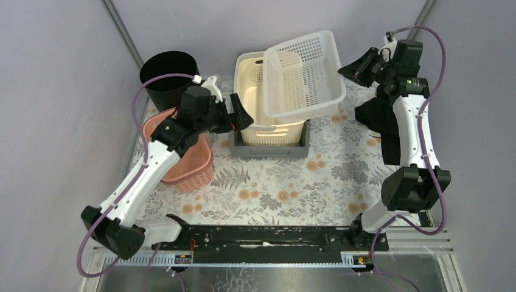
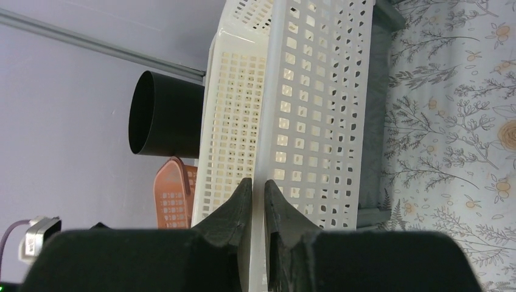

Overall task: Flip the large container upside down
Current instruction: Pick up the container from the container.

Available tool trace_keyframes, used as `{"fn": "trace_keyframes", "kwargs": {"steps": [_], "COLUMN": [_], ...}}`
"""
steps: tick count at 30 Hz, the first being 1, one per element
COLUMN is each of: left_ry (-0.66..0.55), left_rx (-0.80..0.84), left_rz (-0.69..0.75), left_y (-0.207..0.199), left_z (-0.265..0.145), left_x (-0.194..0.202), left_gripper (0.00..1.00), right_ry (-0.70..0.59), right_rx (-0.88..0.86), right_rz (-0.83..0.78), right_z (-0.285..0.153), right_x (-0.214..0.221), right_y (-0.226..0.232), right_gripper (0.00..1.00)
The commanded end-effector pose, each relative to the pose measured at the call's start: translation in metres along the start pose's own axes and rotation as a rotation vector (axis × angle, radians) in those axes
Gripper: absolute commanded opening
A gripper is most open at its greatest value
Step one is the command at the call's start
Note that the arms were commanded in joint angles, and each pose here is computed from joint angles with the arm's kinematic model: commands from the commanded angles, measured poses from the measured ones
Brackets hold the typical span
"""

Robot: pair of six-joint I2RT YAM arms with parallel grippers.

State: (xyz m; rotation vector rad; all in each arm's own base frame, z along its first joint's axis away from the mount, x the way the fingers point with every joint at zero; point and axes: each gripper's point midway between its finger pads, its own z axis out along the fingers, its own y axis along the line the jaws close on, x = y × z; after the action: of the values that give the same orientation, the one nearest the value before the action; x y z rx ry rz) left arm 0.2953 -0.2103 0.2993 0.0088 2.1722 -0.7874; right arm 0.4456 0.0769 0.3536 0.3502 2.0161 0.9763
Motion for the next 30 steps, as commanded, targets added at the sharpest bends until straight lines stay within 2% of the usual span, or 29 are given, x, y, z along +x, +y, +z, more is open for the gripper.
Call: {"fn": "trace_keyframes", "kwargs": {"steps": [1, 10, 16, 26, 30], "left_ry": [-0.072, 0.003, -0.04, 0.024, 0.048], "left_rx": [0.072, 0.013, 0.146, 0.153, 0.075], "left_rz": [-0.005, -0.081, -0.139, -0.154, -0.093], "left_y": [-0.015, 0.014, -0.004, -0.006, 0.0], "left_z": [0.025, 0.106, 0.11, 0.144, 0.149], "left_x": [-0.033, -0.041, -0.06, -0.061, -0.055], "left_gripper": [1.0, 0.99, 1.0, 0.99, 0.95], "right_ry": [-0.075, -0.027, 0.026, 0.053, 0.052], "right_rx": [-0.068, -0.085, -0.086, -0.094, -0.101], "right_rz": [-0.073, -0.032, 0.008, 0.023, 0.018], "right_z": [-0.029, -0.018, -0.006, 0.0, -0.002], "right_x": [-0.016, -0.004, 0.014, 0.021, 0.018], "right_y": [0.028, 0.016, -0.002, -0.009, -0.004], "right_gripper": [0.0, 0.0, 0.0, 0.0, 0.0]}}
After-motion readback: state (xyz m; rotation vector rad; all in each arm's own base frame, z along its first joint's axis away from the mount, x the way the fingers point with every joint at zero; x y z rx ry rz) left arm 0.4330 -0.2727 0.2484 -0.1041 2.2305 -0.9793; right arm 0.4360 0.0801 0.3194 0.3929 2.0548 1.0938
